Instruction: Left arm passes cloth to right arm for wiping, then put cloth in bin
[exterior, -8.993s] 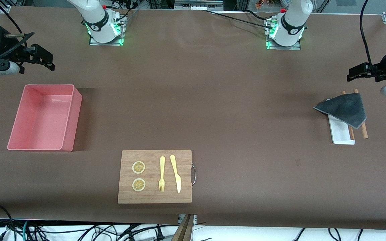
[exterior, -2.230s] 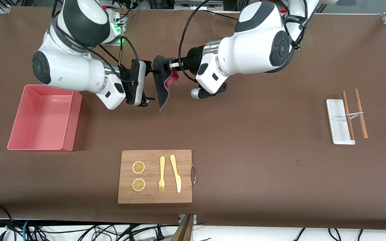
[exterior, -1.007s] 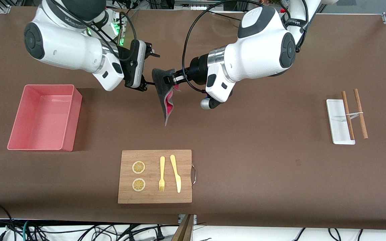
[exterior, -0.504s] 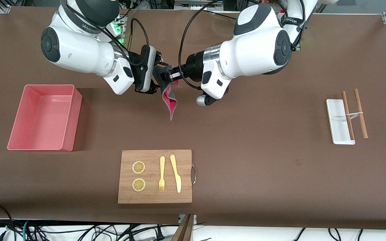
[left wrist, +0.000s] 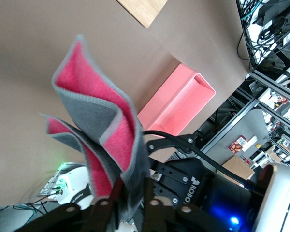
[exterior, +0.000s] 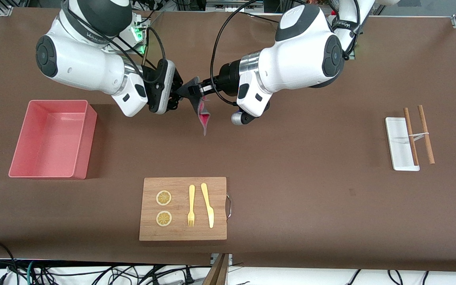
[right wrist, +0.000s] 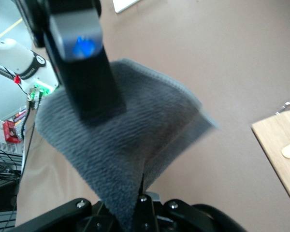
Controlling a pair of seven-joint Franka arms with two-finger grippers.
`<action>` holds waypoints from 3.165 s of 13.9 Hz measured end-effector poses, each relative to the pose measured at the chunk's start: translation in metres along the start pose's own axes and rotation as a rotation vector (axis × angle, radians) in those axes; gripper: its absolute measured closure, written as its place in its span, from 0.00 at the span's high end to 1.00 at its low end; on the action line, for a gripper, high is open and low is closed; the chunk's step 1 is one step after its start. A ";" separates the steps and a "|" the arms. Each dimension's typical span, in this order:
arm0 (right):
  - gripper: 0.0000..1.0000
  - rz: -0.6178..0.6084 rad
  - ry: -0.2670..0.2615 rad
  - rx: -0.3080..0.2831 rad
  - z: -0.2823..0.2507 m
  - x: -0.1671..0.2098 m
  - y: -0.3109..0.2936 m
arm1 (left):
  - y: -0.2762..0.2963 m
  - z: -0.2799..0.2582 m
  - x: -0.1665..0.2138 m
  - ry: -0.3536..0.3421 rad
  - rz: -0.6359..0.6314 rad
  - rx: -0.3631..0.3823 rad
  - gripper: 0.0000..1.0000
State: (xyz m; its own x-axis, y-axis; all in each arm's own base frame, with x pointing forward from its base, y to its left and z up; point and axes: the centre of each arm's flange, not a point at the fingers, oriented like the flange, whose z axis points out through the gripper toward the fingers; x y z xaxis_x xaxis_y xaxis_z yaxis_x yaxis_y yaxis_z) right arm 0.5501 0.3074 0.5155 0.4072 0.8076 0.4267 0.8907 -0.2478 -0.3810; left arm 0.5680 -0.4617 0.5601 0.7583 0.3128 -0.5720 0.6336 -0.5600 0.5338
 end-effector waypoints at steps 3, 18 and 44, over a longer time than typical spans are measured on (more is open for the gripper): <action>0.05 -0.008 -0.020 -0.029 -0.012 -0.004 0.000 | -0.001 -0.013 -0.003 0.090 0.055 0.052 0.57; 0.05 0.584 -0.451 -0.232 -0.073 -0.159 0.071 | -0.158 -0.301 0.184 0.522 0.034 0.642 1.00; 0.05 1.093 -0.381 -0.449 0.108 -0.322 0.223 | -0.264 -0.311 0.160 0.414 0.499 0.794 1.00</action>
State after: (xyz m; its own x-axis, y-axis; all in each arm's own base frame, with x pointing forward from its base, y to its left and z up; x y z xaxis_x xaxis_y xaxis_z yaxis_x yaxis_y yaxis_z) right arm 0.5953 0.0502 0.2045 0.9615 0.1478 -0.2316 0.1422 -0.9890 -0.0408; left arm 0.5696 -0.0250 0.5209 0.9965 0.0611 -0.0578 0.0612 -0.9981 0.0001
